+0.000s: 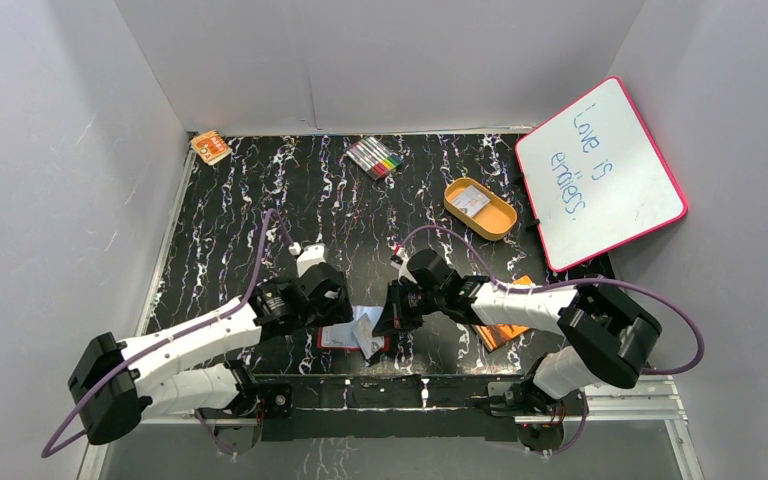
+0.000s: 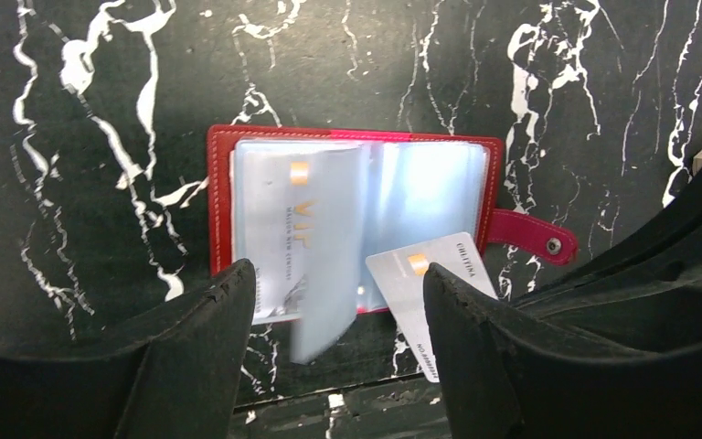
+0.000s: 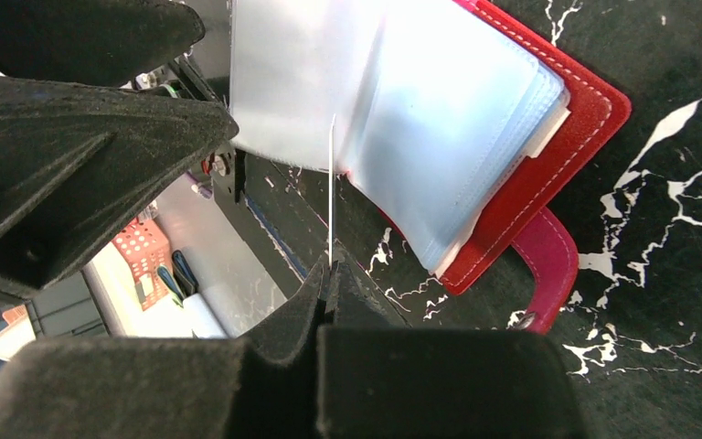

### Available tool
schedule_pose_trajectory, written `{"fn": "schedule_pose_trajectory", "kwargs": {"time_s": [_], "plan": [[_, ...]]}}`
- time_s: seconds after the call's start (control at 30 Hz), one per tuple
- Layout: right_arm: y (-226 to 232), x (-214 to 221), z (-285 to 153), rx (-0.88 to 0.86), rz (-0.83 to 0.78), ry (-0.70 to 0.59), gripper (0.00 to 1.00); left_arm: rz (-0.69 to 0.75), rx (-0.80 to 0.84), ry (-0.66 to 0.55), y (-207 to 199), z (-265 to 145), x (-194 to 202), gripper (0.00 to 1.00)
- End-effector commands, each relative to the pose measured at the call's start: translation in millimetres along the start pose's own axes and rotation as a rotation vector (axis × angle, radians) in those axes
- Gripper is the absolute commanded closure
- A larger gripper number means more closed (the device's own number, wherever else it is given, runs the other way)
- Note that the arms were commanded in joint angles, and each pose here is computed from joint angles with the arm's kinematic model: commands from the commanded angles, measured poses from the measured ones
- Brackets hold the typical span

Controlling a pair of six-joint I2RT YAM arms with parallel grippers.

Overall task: Put the credit cards into the card holder
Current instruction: Insert the credit card into the card holder.

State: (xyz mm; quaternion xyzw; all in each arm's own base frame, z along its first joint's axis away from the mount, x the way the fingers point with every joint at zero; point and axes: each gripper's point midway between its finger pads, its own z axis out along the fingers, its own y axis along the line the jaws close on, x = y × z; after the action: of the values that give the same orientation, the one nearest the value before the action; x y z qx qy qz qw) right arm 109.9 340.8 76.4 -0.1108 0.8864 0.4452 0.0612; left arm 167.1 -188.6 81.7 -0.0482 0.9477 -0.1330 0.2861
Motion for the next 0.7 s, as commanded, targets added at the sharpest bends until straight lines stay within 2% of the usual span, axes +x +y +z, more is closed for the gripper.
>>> {"fn": "schedule_pose_trajectory", "kwargs": {"time_s": [0.0, 0.3, 0.53, 0.67], "plan": [[15.3, -10.4, 2.8, -0.04, -0.033, -0.024, 1.0, 0.025, 0.04, -0.008, -16.7, 3.7, -9.8, 0.35], [6.8, -6.6, 4.0, -0.019, -0.024, -0.019, 1.0, 0.042, 0.047, 0.01, -20.3, 10.9, -7.2, 0.46], [5.1, -7.4, 3.7, -0.008, -0.023, -0.025, 1.0, 0.007, -0.108, -0.018, 20.2, 7.9, -5.4, 0.51], [6.7, -8.4, 7.1, -0.016, -0.024, -0.017, 1.0, -0.039, -0.142, -0.014, 41.4, 7.6, -0.9, 0.55]]}}
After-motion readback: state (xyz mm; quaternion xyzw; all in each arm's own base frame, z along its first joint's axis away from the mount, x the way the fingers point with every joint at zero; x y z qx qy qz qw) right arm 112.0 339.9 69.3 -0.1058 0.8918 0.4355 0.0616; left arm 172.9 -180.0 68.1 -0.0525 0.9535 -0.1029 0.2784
